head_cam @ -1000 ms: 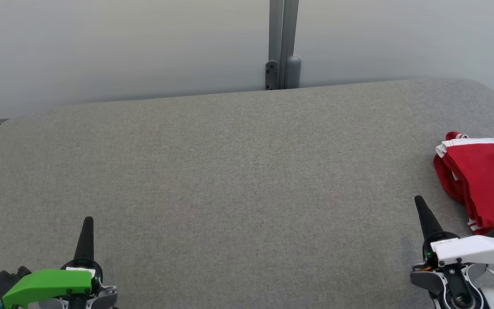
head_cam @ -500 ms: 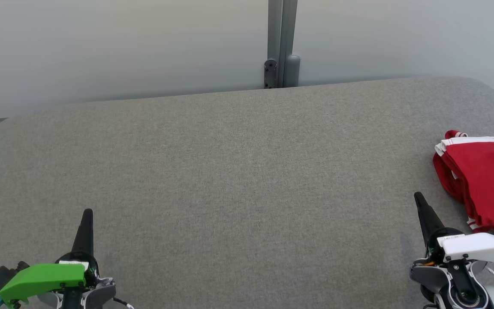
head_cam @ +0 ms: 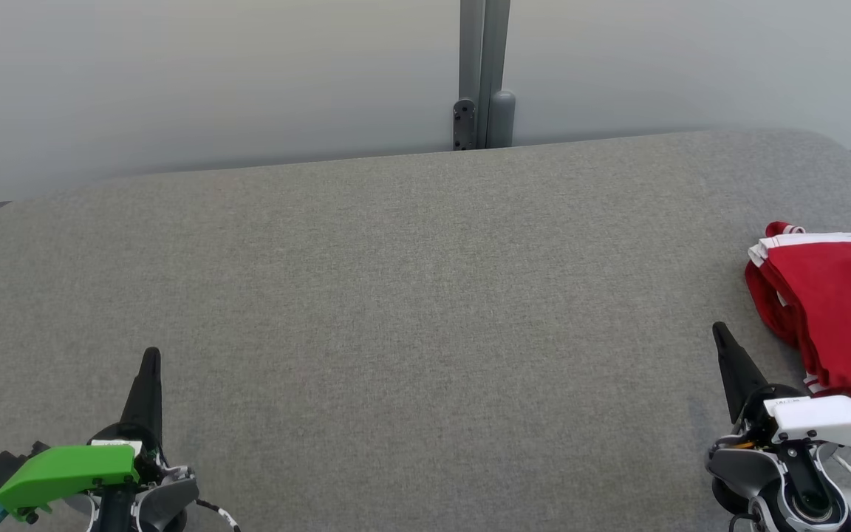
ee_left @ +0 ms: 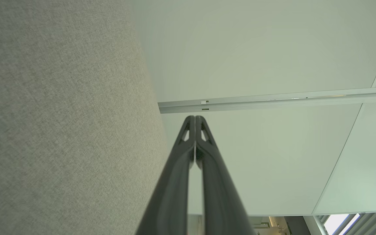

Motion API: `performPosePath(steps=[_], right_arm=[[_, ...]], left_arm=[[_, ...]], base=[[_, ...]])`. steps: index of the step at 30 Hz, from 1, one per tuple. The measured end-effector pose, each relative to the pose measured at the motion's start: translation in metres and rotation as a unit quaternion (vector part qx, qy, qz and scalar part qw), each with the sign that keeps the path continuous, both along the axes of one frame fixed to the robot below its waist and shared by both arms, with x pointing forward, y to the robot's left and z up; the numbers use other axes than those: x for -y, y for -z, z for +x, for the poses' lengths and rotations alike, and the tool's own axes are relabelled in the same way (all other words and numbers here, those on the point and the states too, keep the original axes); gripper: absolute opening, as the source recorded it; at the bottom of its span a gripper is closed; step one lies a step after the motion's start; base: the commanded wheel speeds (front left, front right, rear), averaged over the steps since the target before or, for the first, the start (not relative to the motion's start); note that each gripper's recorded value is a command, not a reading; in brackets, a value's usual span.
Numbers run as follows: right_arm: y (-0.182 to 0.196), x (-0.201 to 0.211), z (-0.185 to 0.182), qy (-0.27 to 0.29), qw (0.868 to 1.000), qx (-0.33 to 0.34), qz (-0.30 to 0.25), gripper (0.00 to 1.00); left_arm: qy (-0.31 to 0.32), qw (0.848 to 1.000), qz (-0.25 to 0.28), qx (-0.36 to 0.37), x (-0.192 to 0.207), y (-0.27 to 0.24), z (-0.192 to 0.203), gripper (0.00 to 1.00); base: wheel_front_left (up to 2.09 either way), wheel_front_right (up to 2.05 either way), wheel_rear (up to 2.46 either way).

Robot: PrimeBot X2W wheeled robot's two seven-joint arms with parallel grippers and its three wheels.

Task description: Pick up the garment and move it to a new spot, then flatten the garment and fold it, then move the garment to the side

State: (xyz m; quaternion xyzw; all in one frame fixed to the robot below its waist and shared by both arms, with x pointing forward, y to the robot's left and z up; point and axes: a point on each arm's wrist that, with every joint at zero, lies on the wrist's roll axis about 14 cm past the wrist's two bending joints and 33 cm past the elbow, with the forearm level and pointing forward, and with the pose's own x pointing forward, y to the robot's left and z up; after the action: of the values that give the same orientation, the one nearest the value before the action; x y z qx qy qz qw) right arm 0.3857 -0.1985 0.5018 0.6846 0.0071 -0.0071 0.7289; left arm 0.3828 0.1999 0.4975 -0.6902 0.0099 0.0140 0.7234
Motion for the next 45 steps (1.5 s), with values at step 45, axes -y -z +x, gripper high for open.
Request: performPosePath(steps=[45], right_arm=[[-0.0035, 0.0006, 0.0025, -0.001, 0.999, 0.007, 0.033, 0.0]], left_arm=[[0.003, 1.0, -0.028, 0.01, 0.0012, -0.0058, 0.0047, 0.0]], base=[[0.0, 0.0, 0.0]])
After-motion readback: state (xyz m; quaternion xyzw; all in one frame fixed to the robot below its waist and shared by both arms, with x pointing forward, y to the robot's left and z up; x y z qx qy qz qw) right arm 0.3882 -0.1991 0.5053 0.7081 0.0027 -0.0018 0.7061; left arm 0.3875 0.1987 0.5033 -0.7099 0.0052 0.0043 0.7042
